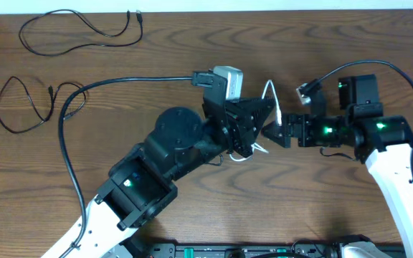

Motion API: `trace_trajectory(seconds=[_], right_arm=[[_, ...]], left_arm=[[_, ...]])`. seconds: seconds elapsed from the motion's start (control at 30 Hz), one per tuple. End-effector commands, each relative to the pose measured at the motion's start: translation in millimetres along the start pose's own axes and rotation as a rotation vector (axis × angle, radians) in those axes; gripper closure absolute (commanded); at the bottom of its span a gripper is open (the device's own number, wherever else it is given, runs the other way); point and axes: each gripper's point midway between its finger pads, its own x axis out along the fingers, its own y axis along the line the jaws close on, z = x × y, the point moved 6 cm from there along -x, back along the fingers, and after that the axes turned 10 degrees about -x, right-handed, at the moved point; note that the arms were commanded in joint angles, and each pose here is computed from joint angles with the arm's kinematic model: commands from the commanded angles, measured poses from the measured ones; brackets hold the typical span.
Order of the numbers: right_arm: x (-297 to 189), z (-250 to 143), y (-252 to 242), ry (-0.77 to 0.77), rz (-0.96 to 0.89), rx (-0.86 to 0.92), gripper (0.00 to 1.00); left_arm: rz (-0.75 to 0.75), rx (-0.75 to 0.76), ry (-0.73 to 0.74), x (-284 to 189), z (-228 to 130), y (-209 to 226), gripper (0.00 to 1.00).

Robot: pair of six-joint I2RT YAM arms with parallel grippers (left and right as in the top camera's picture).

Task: Untangle cables
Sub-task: 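Lift the white cable and bring both grippers together to hold it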

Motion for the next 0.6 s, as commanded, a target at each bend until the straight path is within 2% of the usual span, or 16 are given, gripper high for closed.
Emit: trace_trajectory(seconds=[0.0,0.23,0.33,0.37,0.53,0.57], right_arm=[[9,2,18,0.011,0.054,-0.026,0.01],[34,10,28,-0.006,-0.027,0.025,0.01],[49,8,34,0.027,-0.018,0.005,0.01],[58,5,37,0.050,-0.011,-0.001,0.04],[88,-4,36,0.129,-0.039,-0.004,0.40],[95,-7,32,0.147,-0.062,-0.002,0.55]], left_arm=[[-0.014,-0.046,-0.036,-4,9,-7,0.93],[-0.079,-0.112,-0.087,-5,20,-18,0.93],[-0.056,-0.114,-0.125,-6,24,-16,0.93],[-0.044,-0.115,-0.136,-6,25,-14,0.93],[-0.026,-0.120,-0.170,-9,29,-13,0.92],[-0.021,-0.120,-0.184,-11,31,-13,0.93]])
